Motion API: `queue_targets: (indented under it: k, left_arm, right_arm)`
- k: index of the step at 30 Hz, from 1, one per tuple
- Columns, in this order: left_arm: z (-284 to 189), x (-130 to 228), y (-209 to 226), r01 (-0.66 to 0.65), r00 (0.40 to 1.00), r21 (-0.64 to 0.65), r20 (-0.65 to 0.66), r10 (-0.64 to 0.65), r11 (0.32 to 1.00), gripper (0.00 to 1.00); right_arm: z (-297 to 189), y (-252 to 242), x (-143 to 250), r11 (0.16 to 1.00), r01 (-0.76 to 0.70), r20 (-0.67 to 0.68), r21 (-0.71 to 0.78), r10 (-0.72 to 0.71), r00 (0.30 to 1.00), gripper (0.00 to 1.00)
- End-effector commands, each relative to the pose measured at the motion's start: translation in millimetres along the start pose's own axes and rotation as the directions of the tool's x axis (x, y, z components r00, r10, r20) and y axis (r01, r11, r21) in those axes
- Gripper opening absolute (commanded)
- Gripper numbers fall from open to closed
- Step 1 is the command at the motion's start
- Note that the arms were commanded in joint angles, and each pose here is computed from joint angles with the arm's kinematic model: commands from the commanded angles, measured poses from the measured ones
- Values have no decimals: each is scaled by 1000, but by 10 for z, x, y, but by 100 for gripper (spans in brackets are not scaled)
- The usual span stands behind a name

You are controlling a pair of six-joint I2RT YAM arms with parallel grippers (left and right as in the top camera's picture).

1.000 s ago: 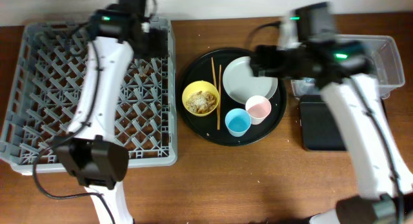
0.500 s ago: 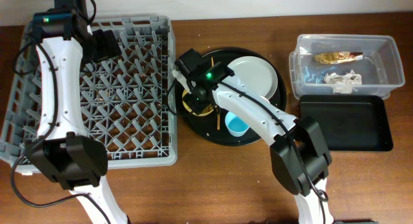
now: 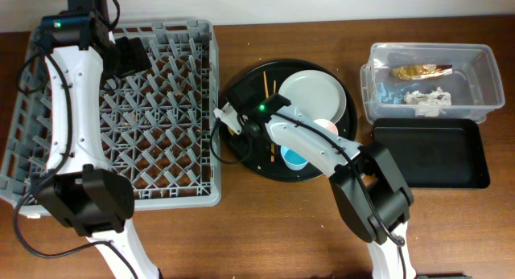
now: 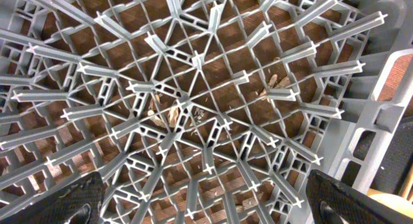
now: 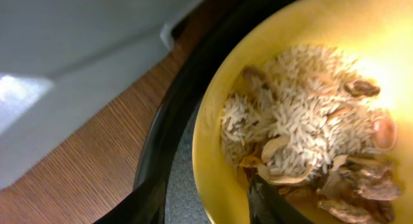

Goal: Sort waste into correct bins and load items into the dishwasher rack
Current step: 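Grasp the yellow bowl with the right gripper and lift it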

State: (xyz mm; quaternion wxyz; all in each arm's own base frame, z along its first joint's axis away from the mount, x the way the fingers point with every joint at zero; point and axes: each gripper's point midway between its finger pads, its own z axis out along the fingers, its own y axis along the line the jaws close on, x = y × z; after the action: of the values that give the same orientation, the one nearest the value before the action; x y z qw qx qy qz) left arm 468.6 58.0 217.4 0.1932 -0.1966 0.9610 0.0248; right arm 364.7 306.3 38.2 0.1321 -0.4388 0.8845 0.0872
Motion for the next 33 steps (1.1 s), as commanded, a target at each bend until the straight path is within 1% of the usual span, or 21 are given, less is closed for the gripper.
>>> queue_targets:
  k: [1, 3, 6, 7, 8, 10, 13, 15, 17, 19, 21, 22, 23, 25, 27, 31, 33]
  left_arm:
    - [-114, -53, 2, 9, 999, 6, 32, -10, 1000, 99]
    - [-114, -53, 2, 9, 999, 6, 32, -10, 1000, 99]
    - [-114, -53, 2, 9, 999, 6, 32, -10, 1000, 99]
    - [-114, -53, 2, 9, 999, 6, 32, -10, 1000, 99]
    - [-114, -53, 2, 9, 999, 6, 32, -10, 1000, 99]
    - [-114, -53, 2, 9, 999, 6, 32, -10, 1000, 99]
    - [-114, -53, 2, 9, 999, 6, 32, -10, 1000, 99]
    - [-114, -53, 2, 9, 999, 6, 32, -10, 1000, 99]
    - [-114, -53, 2, 9, 999, 6, 32, -10, 1000, 99]
    - [-114, -53, 2, 9, 999, 6, 32, -10, 1000, 99]
    - [-114, -53, 2, 9, 999, 6, 32, -10, 1000, 99]
    - [-114, -53, 2, 9, 999, 6, 32, -10, 1000, 99]
    - [-114, -53, 2, 9, 999, 6, 32, -10, 1000, 99]
    - [-114, -53, 2, 9, 999, 6, 32, -10, 1000, 99]
    - [-114, -53, 2, 9, 999, 6, 32, -10, 1000, 99]
    - [-114, -53, 2, 9, 999, 6, 32, -10, 1000, 99]
    - [-114, -53, 2, 9, 999, 6, 32, -10, 1000, 99]
  right_arm:
    - [73, -14, 38, 1000, 4, -11, 1, -4, 1000, 39]
    - [80, -21, 15, 1000, 5, -2, 3, -5, 1000, 33]
    - [79, -63, -12, 1000, 6, 8, 26, -6, 1000, 19]
    - [76, -109, -14, 999, 6, 6, 53, -7, 1000, 8]
    - [69, -130, -20, 998, 6, 6, 64, -6, 1000, 4]
    - [35, -167, -59, 996, -10, 14, 85, 9, 1000, 4]
    - [-285, -211, -369, 994, -26, 96, 103, 16, 995, 4]
    - [-594, -235, -577, 992, -47, 155, 117, 29, 987, 4]
    - [-1005, -246, -775, 988, -91, 217, 126, 62, 974, 4]
    - [-1408, -218, -859, 984, -135, 241, 118, 103, 965, 4]
    - [-1783, -203, -789, 970, -219, 226, 107, 190, 955, 4]
    - [-1963, -239, -705, 944, -318, 218, 92, 292, 931, 4]
    - [-2066, -268, -622, 918, -387, 205, 85, 364, 909, 4]
    - [-2186, -389, -367, 845, -524, 158, 104, 506, 848, 4]
    - [-2218, -527, -74, 774, -615, 96, 148, 608, 788, 4]
    - [-2256, -667, 209, 701, -690, 39, 183, 696, 717, 4]
    - [-2286, -696, 296, 685, -704, 21, 188, 713, 700, 4]
